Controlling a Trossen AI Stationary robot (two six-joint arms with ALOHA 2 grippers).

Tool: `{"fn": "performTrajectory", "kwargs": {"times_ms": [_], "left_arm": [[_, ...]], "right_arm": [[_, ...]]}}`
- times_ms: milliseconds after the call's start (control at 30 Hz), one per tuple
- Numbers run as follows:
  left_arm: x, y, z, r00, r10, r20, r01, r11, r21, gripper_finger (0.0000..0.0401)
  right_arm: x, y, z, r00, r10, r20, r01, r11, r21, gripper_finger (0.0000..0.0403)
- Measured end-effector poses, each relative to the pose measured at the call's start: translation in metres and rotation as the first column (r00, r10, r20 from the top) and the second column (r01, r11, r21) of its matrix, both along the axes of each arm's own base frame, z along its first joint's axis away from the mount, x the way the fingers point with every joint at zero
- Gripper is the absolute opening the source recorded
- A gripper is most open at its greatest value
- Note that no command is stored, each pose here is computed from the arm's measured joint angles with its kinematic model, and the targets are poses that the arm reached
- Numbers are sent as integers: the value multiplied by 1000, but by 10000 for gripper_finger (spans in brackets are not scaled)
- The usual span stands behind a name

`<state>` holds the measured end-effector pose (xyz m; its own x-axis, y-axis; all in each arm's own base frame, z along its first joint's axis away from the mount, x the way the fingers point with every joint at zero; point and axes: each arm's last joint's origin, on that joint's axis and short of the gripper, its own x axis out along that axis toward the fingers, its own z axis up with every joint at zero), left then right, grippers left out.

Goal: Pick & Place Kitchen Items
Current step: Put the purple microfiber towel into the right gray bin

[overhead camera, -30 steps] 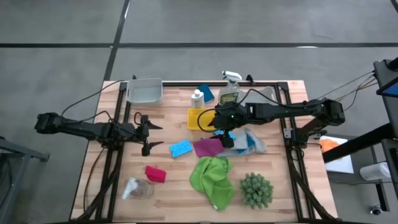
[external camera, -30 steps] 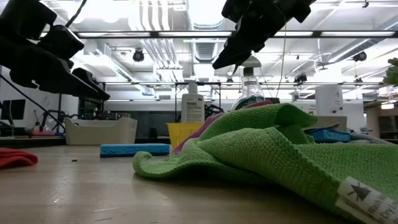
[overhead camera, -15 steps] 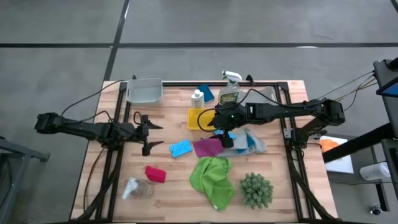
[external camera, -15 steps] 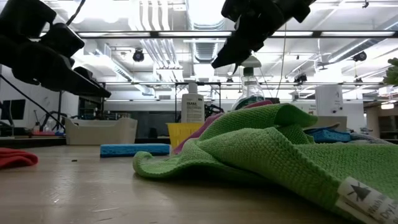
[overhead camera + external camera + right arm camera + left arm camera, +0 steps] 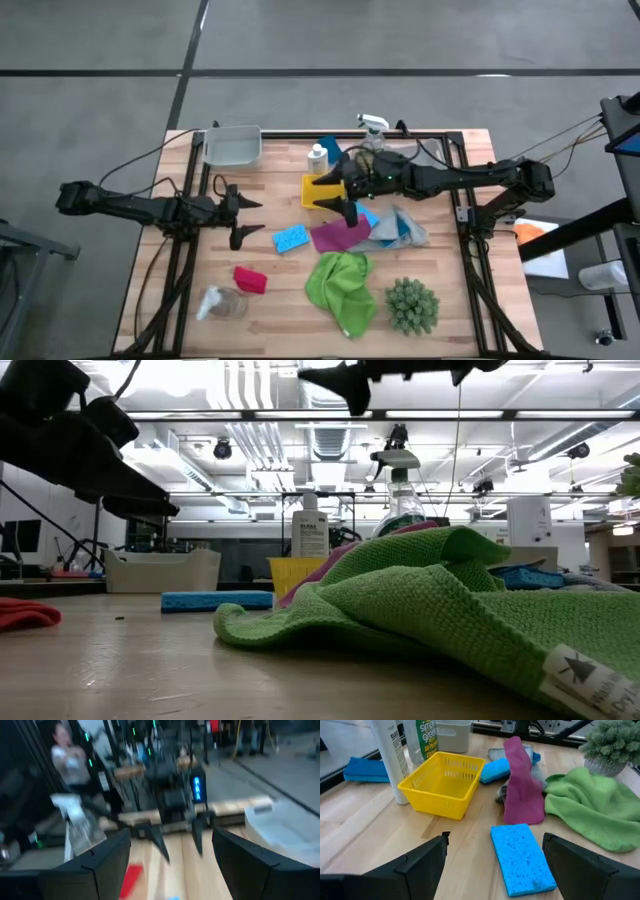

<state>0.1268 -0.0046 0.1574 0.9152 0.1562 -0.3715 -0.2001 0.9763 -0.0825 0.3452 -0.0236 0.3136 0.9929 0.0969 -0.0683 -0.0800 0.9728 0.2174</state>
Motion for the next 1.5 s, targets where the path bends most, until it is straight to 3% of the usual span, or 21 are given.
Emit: {"fn": "performTrajectory", "kwargs": {"times_ms": [200, 433, 667, 867, 1033, 1200, 1333, 1433, 1500], "left_arm": [[1, 0, 2, 1000, 11, 27, -11, 1000, -4, 331], [1, 0, 2, 999, 33, 37, -30, 997, -66, 331], [1, 0, 3, 999, -7, 35, 6, 1000, 3, 331], [3, 1, 10, 995, 31, 97, -38, 997, 62, 331], [5, 1, 19, 985, -14, 172, -14, 987, 159, 331], [6, 1, 21, 982, -32, 188, -5, 981, 193, 331], [6, 1, 25, 974, -33, 222, -11, 981, 193, 331], [7, 1, 30, 962, -34, 272, -18, 982, 188, 331], [7, 0, 34, 946, -43, 322, -18, 983, 184, 331]], "right_arm": [[0, 0, 12, 993, 1, 121, 0, 1000, -9, 277], [-1, 0, 9, 997, 0, 75, -1, 1000, 8, 277], [-1, -8, 11, 997, -42, 67, 44, 998, -35, 277], [13, -13, 4, 981, -112, -159, 83, 980, -179, 277], [27, -11, -11, 901, -144, -410, 29, 961, -275, 277], [22, -8, -39, 763, -117, -636, -65, 965, -256, 277], [9, -4, -59, 687, -100, -720, -100, 968, -231, 277], [0, -2, -74, 679, -74, -731, -105, 975, -196, 277], [-6, 0, -82, 714, -53, -698, -100, 979, -176, 277]]}}
